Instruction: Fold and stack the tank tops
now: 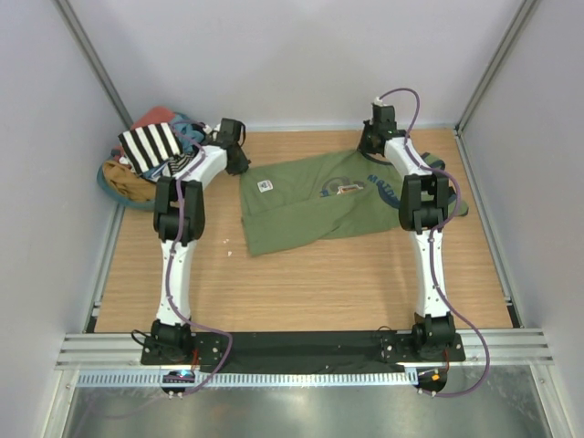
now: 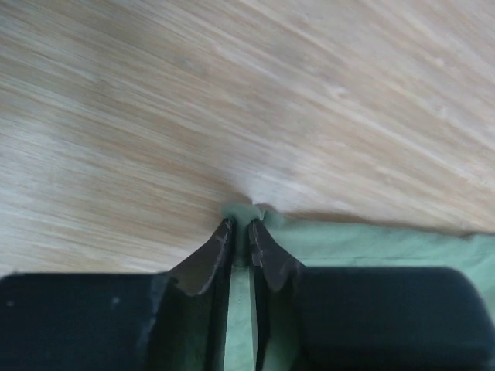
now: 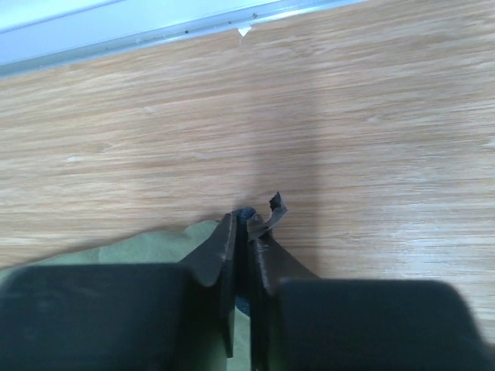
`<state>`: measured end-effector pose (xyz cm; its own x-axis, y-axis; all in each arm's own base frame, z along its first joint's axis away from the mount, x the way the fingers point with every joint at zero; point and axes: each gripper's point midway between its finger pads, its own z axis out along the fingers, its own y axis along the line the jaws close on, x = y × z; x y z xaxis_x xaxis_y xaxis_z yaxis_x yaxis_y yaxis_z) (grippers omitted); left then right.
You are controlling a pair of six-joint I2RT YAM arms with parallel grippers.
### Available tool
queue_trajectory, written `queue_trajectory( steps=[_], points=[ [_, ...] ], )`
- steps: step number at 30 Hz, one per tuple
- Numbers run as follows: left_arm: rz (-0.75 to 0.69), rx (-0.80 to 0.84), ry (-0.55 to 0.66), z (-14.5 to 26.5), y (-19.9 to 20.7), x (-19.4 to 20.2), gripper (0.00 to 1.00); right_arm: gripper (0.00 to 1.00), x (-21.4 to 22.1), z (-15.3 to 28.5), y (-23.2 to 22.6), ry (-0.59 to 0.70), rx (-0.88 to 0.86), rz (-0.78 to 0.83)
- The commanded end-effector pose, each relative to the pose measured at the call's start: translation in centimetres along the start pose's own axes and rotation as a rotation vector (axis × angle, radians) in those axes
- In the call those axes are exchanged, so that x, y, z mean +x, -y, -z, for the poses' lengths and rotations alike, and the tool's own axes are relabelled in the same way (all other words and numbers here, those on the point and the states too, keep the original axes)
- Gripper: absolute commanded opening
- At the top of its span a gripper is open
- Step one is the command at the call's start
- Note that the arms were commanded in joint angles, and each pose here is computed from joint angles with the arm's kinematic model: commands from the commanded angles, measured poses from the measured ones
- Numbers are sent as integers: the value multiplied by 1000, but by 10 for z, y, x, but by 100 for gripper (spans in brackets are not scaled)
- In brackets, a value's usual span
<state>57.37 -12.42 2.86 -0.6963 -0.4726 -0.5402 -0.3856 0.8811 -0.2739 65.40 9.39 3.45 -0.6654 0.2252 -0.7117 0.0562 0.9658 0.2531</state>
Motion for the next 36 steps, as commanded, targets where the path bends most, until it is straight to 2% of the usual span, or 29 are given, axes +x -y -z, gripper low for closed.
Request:
queue_trajectory(
  steps=[1,2,6,13,20,28,36],
  points=[
    [15,24,-41,-10,3,10,11,4,-24,3,-13,67,-32,-11],
    [15,25,-43,-11,4,11,0,1,-27,5,-12,76,-22,-15],
    [24,44,-11,-14,11,-10,0,1,-36,7,2,112,46,-61],
    [58,137,55,-19,23,-58,0,1,-46,13,16,162,35,-148],
    [24,257,129,7,48,-88,0,1,-56,25,4,215,-42,-142],
    [-22,351,146,27,60,-90,0,1,-61,47,-2,265,-75,-123],
    [-52,364,174,49,59,-94,0,1,-71,64,-10,338,-125,-99]
  ],
)
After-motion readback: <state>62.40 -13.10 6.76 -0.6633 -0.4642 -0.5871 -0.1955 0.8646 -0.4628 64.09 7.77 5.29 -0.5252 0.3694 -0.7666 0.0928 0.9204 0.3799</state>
